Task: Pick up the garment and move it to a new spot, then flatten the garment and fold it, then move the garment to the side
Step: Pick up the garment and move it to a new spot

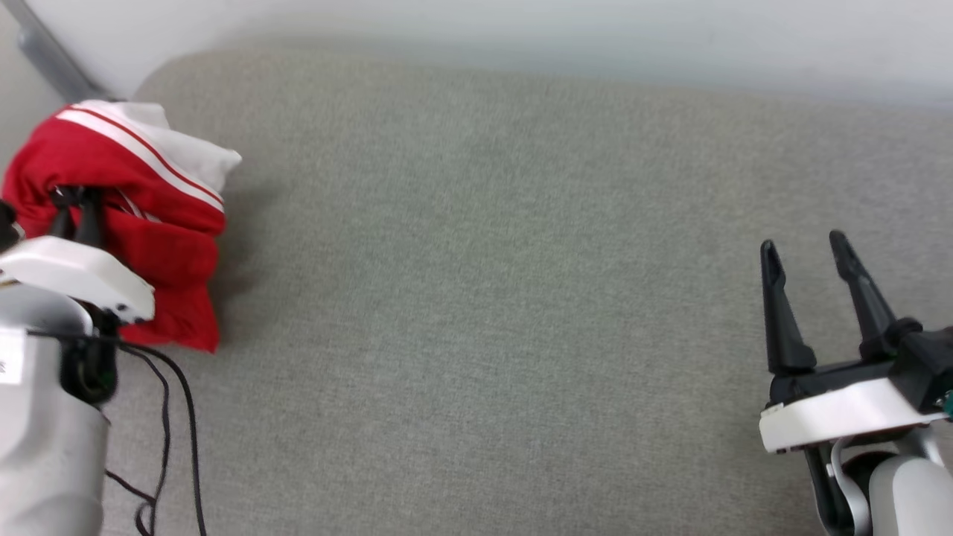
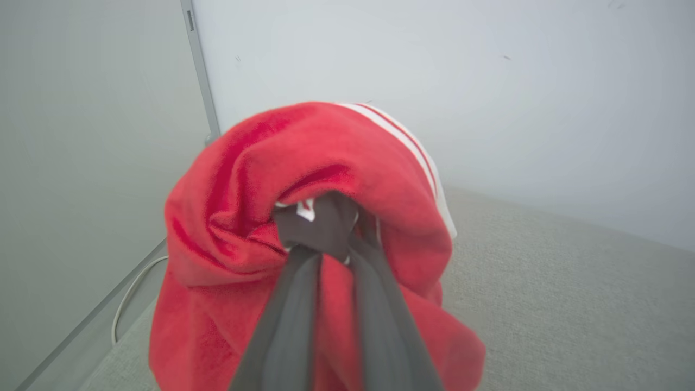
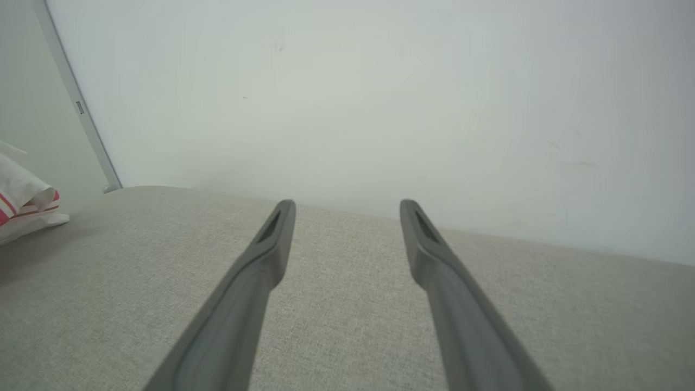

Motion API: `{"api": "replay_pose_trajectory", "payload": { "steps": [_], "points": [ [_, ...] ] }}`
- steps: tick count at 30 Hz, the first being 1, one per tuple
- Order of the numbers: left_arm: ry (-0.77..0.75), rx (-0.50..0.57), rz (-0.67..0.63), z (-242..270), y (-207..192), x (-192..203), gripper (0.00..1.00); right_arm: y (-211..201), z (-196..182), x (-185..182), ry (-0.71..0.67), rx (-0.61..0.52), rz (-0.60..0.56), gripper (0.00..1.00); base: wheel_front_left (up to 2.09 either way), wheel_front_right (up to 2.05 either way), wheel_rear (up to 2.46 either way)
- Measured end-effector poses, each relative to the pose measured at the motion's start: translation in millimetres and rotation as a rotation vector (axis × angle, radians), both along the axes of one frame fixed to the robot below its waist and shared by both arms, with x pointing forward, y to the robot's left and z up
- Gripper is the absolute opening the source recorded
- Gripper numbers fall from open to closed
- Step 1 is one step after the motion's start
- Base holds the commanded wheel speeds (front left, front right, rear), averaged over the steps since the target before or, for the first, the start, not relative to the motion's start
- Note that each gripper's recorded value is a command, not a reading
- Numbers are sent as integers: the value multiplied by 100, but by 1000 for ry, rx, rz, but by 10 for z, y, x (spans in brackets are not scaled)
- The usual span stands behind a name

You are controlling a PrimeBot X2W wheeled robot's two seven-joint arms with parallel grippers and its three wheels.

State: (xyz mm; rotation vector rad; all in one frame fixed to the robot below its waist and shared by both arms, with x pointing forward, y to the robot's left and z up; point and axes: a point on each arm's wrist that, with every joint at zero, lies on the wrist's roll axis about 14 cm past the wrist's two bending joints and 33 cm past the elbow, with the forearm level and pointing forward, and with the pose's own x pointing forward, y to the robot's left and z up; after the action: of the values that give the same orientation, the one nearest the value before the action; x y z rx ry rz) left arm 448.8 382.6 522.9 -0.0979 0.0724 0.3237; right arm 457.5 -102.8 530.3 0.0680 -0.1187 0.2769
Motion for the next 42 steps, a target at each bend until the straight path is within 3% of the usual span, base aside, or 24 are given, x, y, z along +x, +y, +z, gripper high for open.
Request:
{"api": "replay_pose_trajectory", "payload": {
  "steps": [9,21,28,36,37,38,39,42],
  "points": [
    [-65,-29,-182,-9,-885,-49,0,-319,151,-356,-10,26,-77,100,0,0,0],
    [0,-104,-715,-127,-2899,-35,0,-877,184,-707,-7,29,-234,100,0,0,0],
    [137,-110,-1039,-440,-3921,-346,0,-1121,48,-778,28,32,-309,100,0,0,0],
    [375,-150,-1256,-1048,-4441,-944,0,-1257,-141,-755,73,27,-352,100,0,0,0],
    [386,-157,-1264,-1074,-4457,-987,8,-1261,-151,-752,75,27,-353,100,0,0,0],
    [395,-157,-1270,-1093,-4462,-1021,35,-1260,-153,-748,74,28,-353,100,0,0,0],
    [399,-152,-1275,-1099,-4462,-1048,100,-1249,-151,-746,73,29,-349,100,0,0,0],
    [353,-150,-1277,-1008,-4468,-1077,100,-1214,-120,-737,63,34,-338,100,0,0,0]
  ]
}}
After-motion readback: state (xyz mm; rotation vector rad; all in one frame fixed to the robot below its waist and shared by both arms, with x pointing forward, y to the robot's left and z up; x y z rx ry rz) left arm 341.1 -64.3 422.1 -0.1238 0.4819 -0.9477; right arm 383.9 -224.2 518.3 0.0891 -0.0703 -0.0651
